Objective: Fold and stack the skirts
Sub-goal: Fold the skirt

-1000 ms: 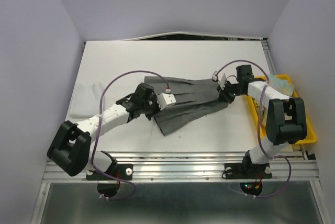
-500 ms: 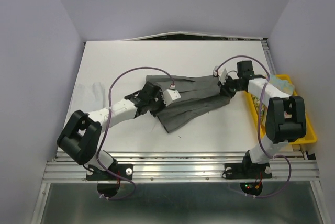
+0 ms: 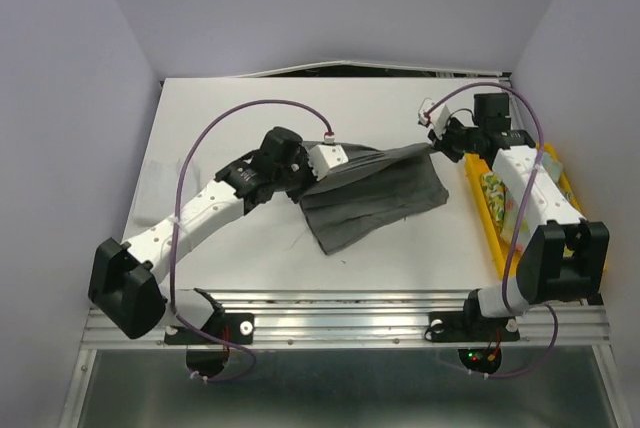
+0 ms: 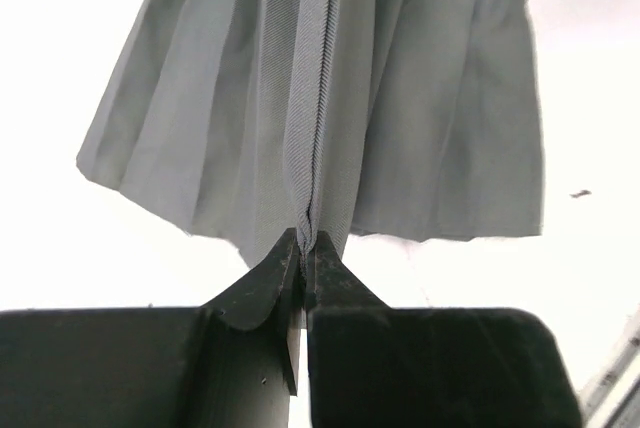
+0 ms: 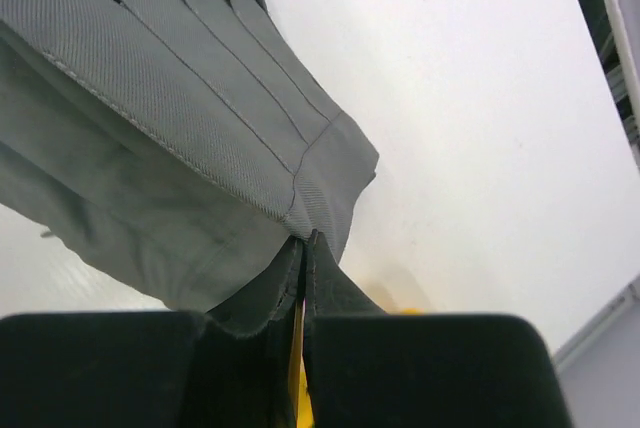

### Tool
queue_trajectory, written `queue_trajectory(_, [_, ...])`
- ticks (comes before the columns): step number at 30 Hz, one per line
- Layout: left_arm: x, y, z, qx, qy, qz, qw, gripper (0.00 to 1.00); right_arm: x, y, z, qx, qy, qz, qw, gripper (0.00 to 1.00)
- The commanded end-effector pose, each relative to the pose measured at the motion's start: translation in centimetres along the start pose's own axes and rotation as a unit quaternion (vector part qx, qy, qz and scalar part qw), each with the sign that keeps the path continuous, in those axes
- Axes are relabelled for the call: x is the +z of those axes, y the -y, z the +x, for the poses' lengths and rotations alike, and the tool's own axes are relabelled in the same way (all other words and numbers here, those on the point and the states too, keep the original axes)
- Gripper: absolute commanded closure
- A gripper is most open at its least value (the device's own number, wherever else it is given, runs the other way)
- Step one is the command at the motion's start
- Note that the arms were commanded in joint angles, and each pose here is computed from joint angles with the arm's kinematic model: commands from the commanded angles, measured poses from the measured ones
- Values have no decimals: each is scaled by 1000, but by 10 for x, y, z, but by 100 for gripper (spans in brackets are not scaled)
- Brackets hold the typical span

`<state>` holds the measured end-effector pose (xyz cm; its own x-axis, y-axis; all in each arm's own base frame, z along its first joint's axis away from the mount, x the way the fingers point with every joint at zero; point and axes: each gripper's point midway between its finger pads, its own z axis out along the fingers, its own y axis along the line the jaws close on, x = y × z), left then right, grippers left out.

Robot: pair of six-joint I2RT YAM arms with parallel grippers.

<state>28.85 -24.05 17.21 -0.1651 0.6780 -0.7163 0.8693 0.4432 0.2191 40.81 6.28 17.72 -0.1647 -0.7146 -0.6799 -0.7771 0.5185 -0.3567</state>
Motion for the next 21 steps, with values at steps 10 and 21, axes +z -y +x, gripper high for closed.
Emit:
queue_trajectory(10, [42,126,66,24,-83,148,985,100,-2,-66,109,-71,-96,-56,991,99])
queue_trajectory(21, [82,63,150,18,-225,84,970,100,15,-128,146,-44,-119,-137,982,99])
